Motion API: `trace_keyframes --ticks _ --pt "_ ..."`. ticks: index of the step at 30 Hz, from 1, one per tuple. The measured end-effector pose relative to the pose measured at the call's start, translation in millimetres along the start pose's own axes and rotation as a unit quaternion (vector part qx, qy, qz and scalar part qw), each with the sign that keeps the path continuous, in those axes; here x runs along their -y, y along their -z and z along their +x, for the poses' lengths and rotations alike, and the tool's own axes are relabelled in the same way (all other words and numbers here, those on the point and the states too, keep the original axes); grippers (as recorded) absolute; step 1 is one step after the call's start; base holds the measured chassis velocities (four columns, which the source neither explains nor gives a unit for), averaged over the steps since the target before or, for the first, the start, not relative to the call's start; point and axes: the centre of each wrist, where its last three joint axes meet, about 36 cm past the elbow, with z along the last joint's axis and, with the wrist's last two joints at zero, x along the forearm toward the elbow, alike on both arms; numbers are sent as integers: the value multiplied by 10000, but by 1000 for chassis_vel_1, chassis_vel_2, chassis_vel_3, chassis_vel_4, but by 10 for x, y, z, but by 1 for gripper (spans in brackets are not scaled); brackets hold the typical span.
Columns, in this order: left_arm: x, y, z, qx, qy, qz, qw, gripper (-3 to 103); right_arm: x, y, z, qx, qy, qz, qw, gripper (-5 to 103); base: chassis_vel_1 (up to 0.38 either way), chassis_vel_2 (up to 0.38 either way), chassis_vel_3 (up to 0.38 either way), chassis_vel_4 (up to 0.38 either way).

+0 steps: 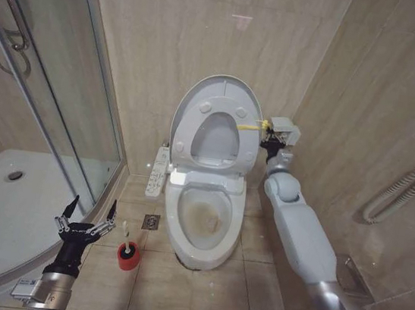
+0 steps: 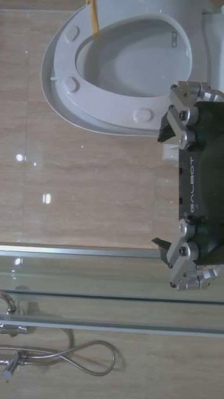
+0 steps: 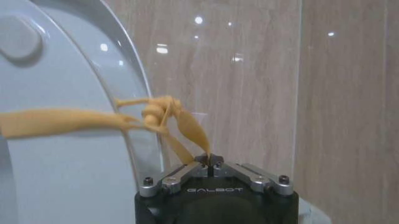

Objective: Open the toilet lid, clean the toilet bowl with a toilet brush, close the toilet lid, and flush.

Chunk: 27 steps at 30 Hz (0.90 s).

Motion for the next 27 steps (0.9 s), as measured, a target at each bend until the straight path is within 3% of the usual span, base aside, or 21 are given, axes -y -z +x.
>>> trace_keyframes --ticks 11,27 --pt "0 0 0 0 0 0 10000 100 -23 142 -353 128 55 191 9997 1 0 0 0 0" --pt "0 0 0 0 0 0 10000 100 77 139 -470 108 -8 306 9995 1 0 0 0 0"
